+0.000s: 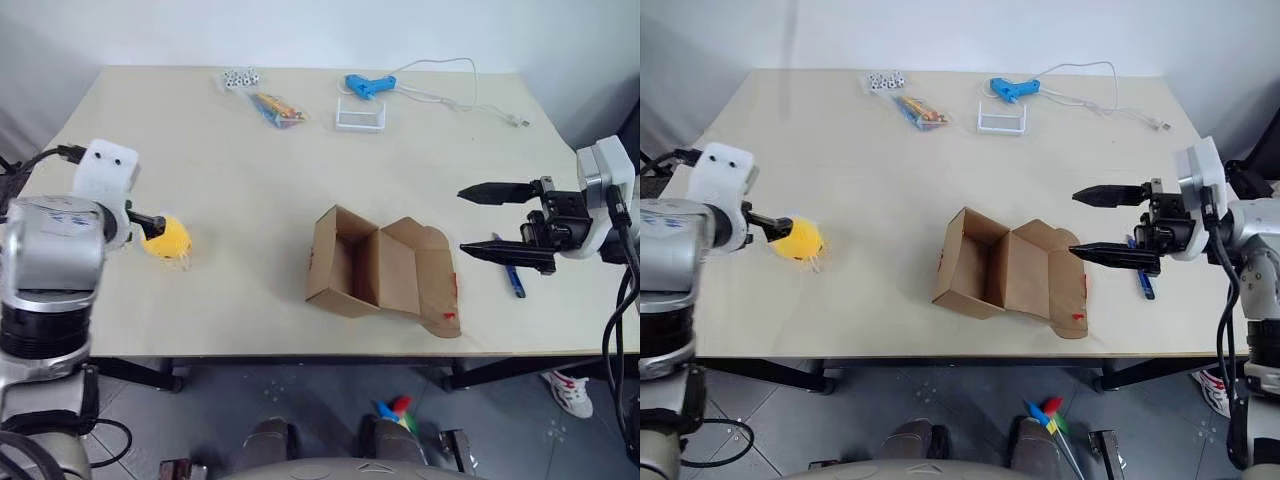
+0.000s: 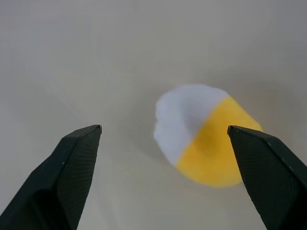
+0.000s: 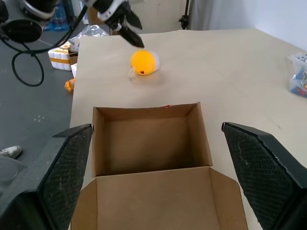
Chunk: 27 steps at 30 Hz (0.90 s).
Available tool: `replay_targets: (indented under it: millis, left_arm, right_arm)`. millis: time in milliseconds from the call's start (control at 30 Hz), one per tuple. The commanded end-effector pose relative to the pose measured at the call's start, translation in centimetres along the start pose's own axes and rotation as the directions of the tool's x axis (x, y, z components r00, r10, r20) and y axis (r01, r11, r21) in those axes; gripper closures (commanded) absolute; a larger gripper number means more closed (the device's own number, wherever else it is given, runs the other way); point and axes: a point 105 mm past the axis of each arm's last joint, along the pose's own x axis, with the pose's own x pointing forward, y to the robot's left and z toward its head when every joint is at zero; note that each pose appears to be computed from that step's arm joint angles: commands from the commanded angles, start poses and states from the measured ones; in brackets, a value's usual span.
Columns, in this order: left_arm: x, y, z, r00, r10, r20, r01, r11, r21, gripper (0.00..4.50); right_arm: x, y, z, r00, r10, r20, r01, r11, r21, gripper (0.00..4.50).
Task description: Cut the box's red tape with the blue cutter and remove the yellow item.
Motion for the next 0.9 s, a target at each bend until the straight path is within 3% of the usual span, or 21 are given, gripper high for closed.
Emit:
replay_targets:
  millis: [33,133,200,267,367,467,567,667,833,900]
  left_arm:
    - [-3.5,-1.0,3.5,0.970,-0.168,0.175,0.164,0.986,0.041,0.03]
    - [-5.5,-3.4,4.8,0.859,-0.378,0.346,0.353,0.926,0.136,0.03]
    - [-6.6,-5.2,4.5,0.737,-0.529,0.420,0.477,0.848,0.231,0.03]
    - [-6.9,-6.1,2.3,0.666,-0.610,0.430,0.511,0.793,0.333,0.03]
    - [-6.8,-6.9,-2.1,0.649,-0.681,0.338,0.505,0.718,0.478,0.03]
    - [-7.3,-7.3,-5.2,0.539,-0.780,0.319,0.640,0.625,0.447,0.03]
    - [-6.6,-6.9,-7.6,0.499,-0.799,0.336,0.713,0.599,0.364,0.03]
    - [-5.9,-6.4,-10.7,0.515,-0.815,0.266,0.755,0.578,0.310,0.03]
    - [-5.5,-5.7,-10.8,0.525,-0.801,0.289,0.753,0.595,0.280,0.03]
    - [-5.3,-5.6,-11.4,0.518,-0.820,0.245,0.770,0.571,0.284,0.03]
  right_arm:
    - [-0.8,-0.4,1.3,1.000,-0.012,-0.006,0.012,0.998,-0.063,0.00]
    - [-1.1,-0.6,1.0,1.000,-0.019,-0.023,0.018,0.998,-0.061,0.00]
    - [-1.4,-0.6,0.5,0.999,-0.021,-0.041,0.019,0.998,-0.055,0.00]
    - [-2.1,-0.6,-0.3,0.997,-0.033,-0.063,0.031,0.999,-0.041,0.00]
    - [-3.9,-0.8,-1.8,0.992,-0.078,-0.100,0.076,0.997,-0.022,0.00]
    - [-5.7,-0.7,-3.7,0.978,-0.136,-0.155,0.138,0.990,0.005,0.00]
    - [-7.5,-0.4,-5.9,0.954,-0.182,-0.239,0.193,0.981,0.022,0.00]
    - [-9.4,-0.1,-8.0,0.918,-0.262,-0.298,0.270,0.963,-0.014,0.00]
    - [-11.0,0.7,-10.0,0.888,-0.308,-0.342,0.325,0.946,-0.007,0.00]
    - [-10.9,0.8,-10.4,0.882,-0.340,-0.327,0.354,0.935,-0.017,0.00]
